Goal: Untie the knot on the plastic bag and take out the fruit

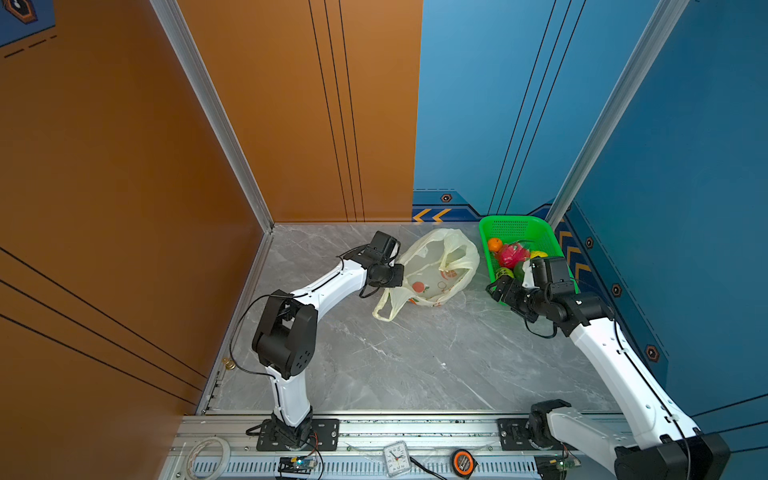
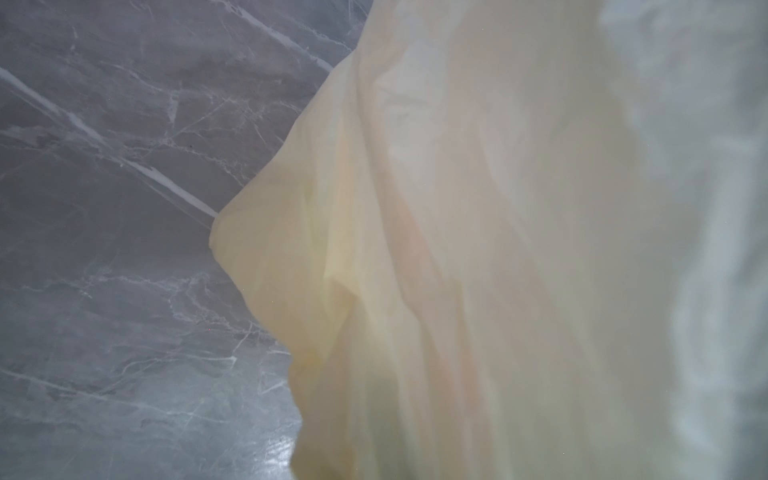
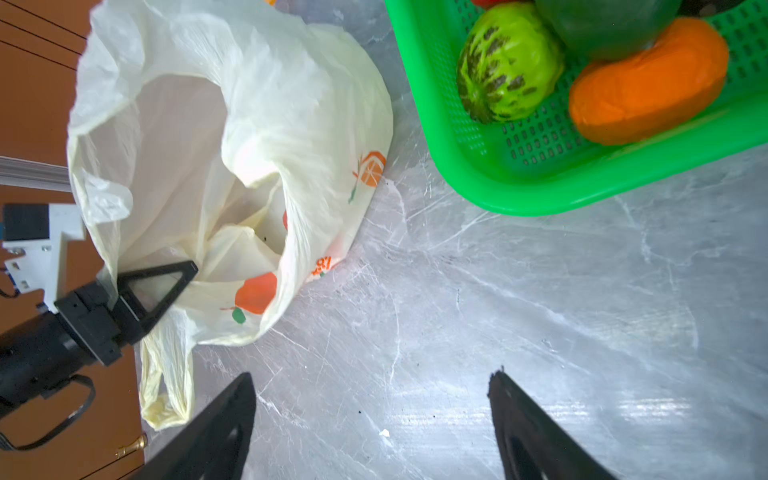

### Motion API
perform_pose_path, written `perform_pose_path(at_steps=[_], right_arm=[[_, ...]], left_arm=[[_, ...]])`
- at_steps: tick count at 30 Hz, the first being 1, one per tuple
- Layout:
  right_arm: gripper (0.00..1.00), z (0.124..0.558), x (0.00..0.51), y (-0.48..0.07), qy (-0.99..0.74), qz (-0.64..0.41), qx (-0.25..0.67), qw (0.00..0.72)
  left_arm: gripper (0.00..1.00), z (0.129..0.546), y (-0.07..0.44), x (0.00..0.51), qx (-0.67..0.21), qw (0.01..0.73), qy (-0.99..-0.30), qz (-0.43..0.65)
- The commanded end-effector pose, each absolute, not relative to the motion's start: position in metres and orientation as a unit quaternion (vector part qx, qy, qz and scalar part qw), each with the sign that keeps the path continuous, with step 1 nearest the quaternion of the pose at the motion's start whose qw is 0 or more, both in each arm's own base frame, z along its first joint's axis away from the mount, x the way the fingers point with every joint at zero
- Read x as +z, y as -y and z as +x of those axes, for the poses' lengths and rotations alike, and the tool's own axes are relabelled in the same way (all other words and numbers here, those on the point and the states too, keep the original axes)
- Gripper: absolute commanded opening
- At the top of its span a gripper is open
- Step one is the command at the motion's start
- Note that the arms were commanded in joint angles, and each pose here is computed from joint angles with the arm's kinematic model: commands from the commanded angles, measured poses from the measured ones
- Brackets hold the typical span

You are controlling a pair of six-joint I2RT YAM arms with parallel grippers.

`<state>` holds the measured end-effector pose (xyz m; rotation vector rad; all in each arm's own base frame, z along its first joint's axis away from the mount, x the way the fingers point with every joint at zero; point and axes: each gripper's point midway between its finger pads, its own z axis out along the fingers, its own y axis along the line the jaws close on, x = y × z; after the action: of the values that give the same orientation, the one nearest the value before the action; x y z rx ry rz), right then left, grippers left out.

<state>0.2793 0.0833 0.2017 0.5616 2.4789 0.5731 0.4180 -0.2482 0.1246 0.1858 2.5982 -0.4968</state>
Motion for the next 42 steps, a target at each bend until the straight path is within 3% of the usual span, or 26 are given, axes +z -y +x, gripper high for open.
perform_pose_path(at_steps=[1,3,8,13,21,25,29,34,42], right_arm=[[0.86,0.263,0.19,-0.079,-0.922,0.227,0.193,0.247],[0.86,0.262,0.19,-0.08,-0.923,0.225,0.19,0.247],[0.86,0.262,0.19,-0.079,-0.924,0.224,0.186,0.249],[0.88,0.263,0.19,-0.077,-0.925,0.219,0.179,0.252],[0.93,0.265,0.193,-0.078,-0.926,0.201,0.183,0.262],[0.94,0.266,0.192,-0.081,-0.926,0.193,0.191,0.262],[0.94,0.272,0.208,-0.103,-0.921,0.153,0.212,0.288],[0.94,0.285,0.23,-0.155,-0.914,0.09,0.249,0.308],[0.91,0.309,0.247,-0.244,-0.878,0.076,0.347,0.322]], left_arm=[[0.05,0.429,0.251,0.129,-0.195,0.246,-0.946,0.083],[0.14,0.431,0.25,0.13,-0.2,0.246,-0.945,0.083],[0.48,0.424,0.247,0.139,-0.209,0.25,-0.941,0.089],[0.73,0.405,0.244,0.159,-0.221,0.261,-0.935,0.095],[0.99,0.365,0.239,0.188,-0.238,0.291,-0.921,0.108],[0.98,0.35,0.24,0.197,-0.265,0.287,-0.913,0.119],[0.98,0.335,0.244,0.19,-0.269,0.238,-0.923,0.14],[0.93,0.325,0.237,0.16,-0.239,0.192,-0.941,0.142],[0.91,0.321,0.246,0.159,-0.22,0.201,-0.941,0.159]])
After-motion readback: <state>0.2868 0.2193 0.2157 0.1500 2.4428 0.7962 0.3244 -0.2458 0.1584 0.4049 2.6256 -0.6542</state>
